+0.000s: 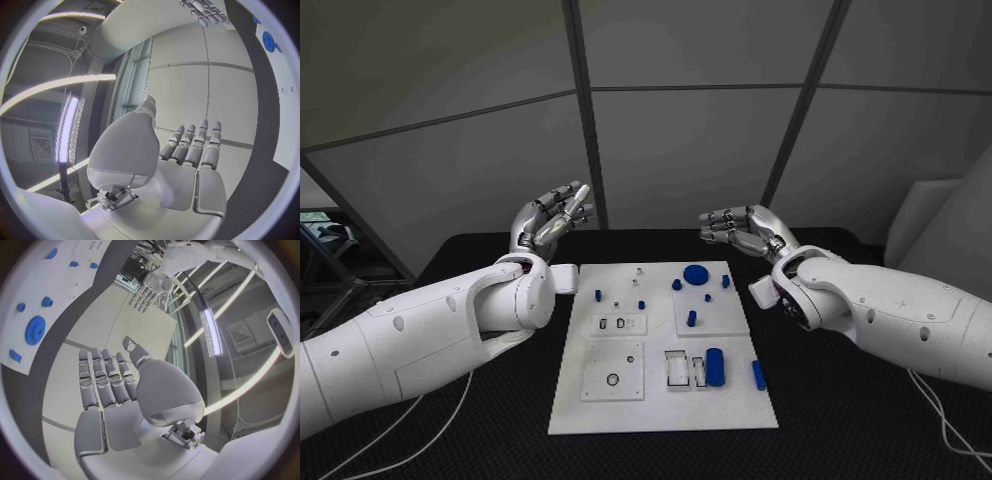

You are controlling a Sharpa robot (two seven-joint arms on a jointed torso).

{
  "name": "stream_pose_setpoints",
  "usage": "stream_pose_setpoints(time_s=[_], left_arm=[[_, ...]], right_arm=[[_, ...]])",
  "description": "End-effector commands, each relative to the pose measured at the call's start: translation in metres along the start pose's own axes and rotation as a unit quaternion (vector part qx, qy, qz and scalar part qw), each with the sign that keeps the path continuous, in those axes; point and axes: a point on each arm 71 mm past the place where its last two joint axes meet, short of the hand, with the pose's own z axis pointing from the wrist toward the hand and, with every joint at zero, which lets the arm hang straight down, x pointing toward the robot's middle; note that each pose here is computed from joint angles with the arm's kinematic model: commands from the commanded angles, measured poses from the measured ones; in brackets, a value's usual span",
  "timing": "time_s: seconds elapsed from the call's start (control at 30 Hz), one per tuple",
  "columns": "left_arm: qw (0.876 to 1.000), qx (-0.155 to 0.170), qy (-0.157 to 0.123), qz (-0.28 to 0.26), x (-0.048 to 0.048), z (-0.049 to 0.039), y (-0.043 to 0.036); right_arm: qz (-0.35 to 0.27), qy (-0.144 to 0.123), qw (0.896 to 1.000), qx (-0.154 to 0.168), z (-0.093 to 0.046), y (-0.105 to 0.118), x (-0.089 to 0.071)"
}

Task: Assemble the parts on the task board

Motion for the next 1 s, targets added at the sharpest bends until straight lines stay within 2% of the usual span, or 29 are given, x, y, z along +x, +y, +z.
stream_pose_setpoints(time_s=[0.03,0.2,0.3,0.5,0.67,0.8,1.0], left_arm=[[0.999,0.010,0.038,-0.002,0.0007,-0.0028,-0.0062],[0.996,0.006,0.084,0.007,0.0031,-0.0156,-0.0150],[0.994,-0.004,0.105,-0.001,0.0054,-0.0238,-0.0194],[0.993,-0.012,0.116,-0.009,0.0046,-0.0345,-0.0262],[0.992,-0.014,0.124,-0.013,0.0053,-0.0414,-0.0307],[0.991,-0.016,0.131,-0.017,0.0074,-0.0464,-0.0338],[0.990,-0.016,0.138,-0.021,0.0106,-0.0506,-0.0365]], right_arm=[[-0.158,0.053,0.985,-0.037,0.011,0.015,0.002],[-0.264,0.066,0.961,-0.044,0.027,0.038,-0.002],[-0.323,0.080,0.942,-0.040,0.035,0.050,0.000],[-0.418,0.103,0.902,-0.027,0.042,0.061,0.010],[-0.472,0.114,0.874,-0.016,0.045,0.064,0.017],[-0.493,0.124,0.861,-0.009,0.047,0.064,0.021],[-0.503,0.143,0.852,0.000,0.047,0.063,0.028]])
